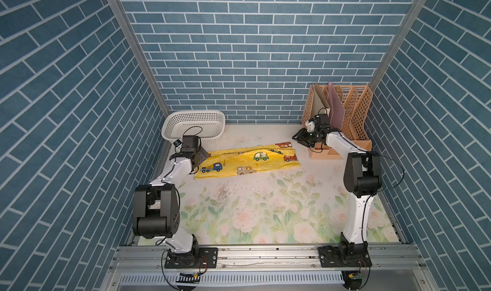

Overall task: Roll up the pillowcase
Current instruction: Fold the pillowcase at the center of the board, then adjust the pillowcase at the center of the board, then roll the pillowcase at the center of the board.

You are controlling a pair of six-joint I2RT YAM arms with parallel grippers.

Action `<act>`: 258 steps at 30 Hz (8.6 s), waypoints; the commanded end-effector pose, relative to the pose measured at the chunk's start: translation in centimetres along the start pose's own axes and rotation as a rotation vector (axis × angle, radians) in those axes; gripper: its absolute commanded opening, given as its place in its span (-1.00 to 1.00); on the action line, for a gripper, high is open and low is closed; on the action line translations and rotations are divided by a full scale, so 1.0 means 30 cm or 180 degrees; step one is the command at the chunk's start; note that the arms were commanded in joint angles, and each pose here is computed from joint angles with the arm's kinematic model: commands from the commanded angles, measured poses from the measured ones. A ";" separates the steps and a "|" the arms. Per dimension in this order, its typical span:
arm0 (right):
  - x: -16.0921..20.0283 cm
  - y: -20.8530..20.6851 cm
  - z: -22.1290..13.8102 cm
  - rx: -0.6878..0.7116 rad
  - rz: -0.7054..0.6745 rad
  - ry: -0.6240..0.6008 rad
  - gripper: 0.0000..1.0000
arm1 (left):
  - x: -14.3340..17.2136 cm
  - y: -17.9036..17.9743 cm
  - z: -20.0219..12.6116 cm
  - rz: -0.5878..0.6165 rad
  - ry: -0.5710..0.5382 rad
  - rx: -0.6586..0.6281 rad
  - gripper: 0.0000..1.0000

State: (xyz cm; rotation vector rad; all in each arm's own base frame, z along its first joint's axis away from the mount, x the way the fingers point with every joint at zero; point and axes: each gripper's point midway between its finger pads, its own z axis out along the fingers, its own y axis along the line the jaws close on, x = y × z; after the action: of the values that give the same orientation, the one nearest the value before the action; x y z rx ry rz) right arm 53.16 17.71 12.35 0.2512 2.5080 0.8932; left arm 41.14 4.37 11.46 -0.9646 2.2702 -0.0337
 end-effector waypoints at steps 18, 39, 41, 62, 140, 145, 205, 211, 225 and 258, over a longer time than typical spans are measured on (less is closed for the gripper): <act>0.437 0.282 0.102 0.0640 -0.1842 -0.0252 -1.00 | 0.274 -0.199 0.001 0.1052 0.0050 0.0207 -0.53; 0.600 -0.108 0.283 0.1346 -0.1667 0.0842 -1.00 | 0.465 -0.126 0.212 0.1440 0.0503 -0.0454 -0.52; 0.656 -0.118 0.220 0.1243 -0.1542 0.0855 -1.00 | 0.463 -0.169 0.224 0.1536 0.0452 -0.0405 -0.52; 1.116 0.195 0.013 -0.0535 -0.1322 0.1390 -1.00 | 0.524 -1.020 0.358 0.2419 -0.0002 0.0692 -0.35; 1.523 0.311 -0.318 -0.1804 -0.3815 0.3246 -1.00 | 0.696 -0.084 -0.432 0.1436 0.0217 0.2507 0.00; 1.457 0.269 -0.236 -0.1720 -0.3639 0.3314 -1.00 | 0.691 -0.096 -0.472 0.1401 0.0148 0.2705 -0.08; 1.112 0.493 -0.161 -0.0291 -0.4842 0.0554 1.00 | 0.903 -0.053 -0.295 0.1930 0.0185 0.1932 -0.62; 1.323 0.396 -0.230 -0.0136 -0.5177 0.0257 1.00 | 0.843 -0.063 -0.313 0.1773 0.0023 0.1842 -0.58; 1.409 0.321 -0.141 0.0114 -0.5430 -0.0325 0.26 | 0.803 -0.076 -0.385 0.1272 0.0186 0.2548 -0.33; 1.511 0.301 -0.203 -0.1202 -0.4627 0.2077 -1.00 | 0.735 -0.081 -0.406 0.1252 0.0043 0.2549 -0.17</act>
State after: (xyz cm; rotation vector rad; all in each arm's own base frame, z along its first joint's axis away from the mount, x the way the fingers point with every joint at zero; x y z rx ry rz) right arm 15.57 37.17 5.22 -1.7415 1.9506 0.4638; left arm 23.85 -14.27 8.14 -0.1234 2.1333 -0.7215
